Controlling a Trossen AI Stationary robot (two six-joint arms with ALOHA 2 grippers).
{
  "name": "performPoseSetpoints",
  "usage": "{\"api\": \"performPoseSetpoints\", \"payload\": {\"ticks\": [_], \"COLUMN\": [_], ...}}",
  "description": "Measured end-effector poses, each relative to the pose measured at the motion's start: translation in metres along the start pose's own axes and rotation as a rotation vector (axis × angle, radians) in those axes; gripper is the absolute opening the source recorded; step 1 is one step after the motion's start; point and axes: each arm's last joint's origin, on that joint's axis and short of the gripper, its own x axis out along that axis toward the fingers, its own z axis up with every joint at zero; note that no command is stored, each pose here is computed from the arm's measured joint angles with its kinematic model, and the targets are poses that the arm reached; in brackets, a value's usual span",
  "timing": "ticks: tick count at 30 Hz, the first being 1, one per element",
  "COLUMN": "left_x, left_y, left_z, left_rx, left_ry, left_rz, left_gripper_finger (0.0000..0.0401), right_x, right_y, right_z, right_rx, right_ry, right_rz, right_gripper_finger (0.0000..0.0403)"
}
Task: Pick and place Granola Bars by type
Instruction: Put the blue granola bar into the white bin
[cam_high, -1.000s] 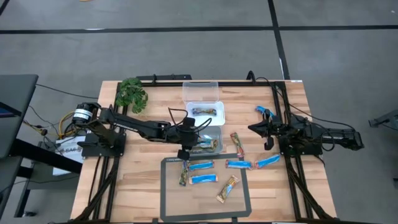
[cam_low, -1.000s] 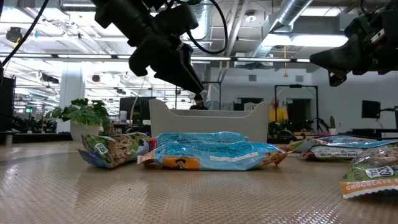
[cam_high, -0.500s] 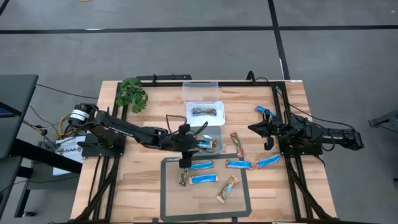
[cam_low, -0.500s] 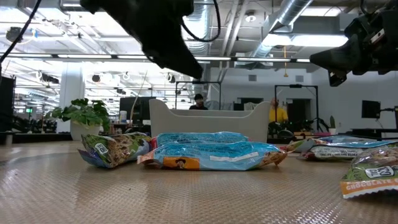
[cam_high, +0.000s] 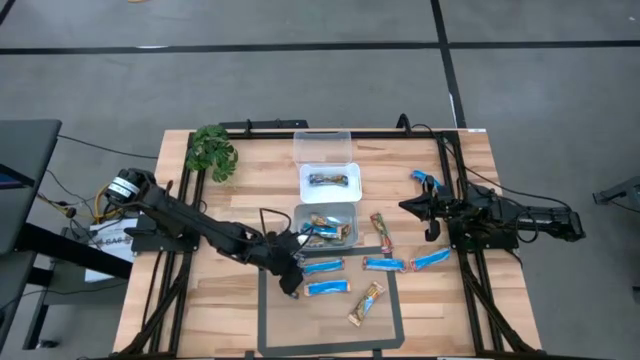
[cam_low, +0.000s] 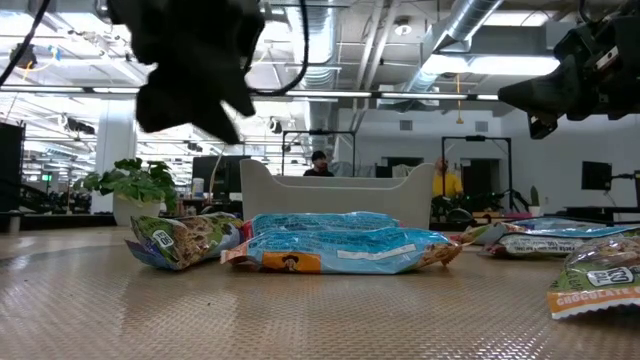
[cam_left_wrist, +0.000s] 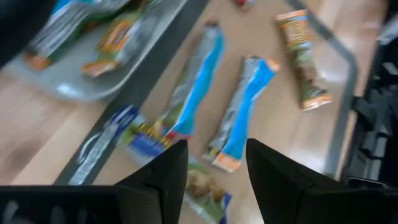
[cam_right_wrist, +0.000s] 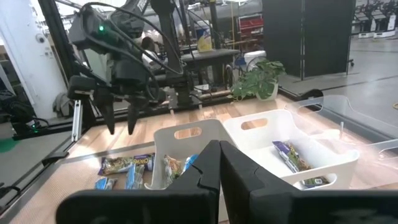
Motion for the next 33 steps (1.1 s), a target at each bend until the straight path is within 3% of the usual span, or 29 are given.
{"api": "performPoseSetpoints", "payload": {"ticks": [5,11,25,33], "left_x": [-0.001,0.009,0.050,0.055], "left_y": [0.009,0.012,0.010,0.012], "left_z": [-0.005,-0.011,-0.024,-0.027], "left_rx": [-0.064,-0.075,-0.087,-0.084], "left_ry": [0.022,0.046,0.133,0.142], "left_rz": [0.106,0.151,0.096,0.112], "left_gripper_finger": [0.0155,0.0155,0.0155,0.0155], "right_x": [0.000,0.000,0.000,0.000], "right_y": [0.000,0.000,0.000,0.000], "right_z": [0.000,0.000,0.000,0.000], "right_rx": [0.000,0.000,0.000,0.000], "right_ry": [0.000,0.000,0.000,-0.001], "right_rz": [0.000,0.000,-0.001,0.000], "right_gripper_finger": [0.0000,0.0000,0.0000,0.0000]}}
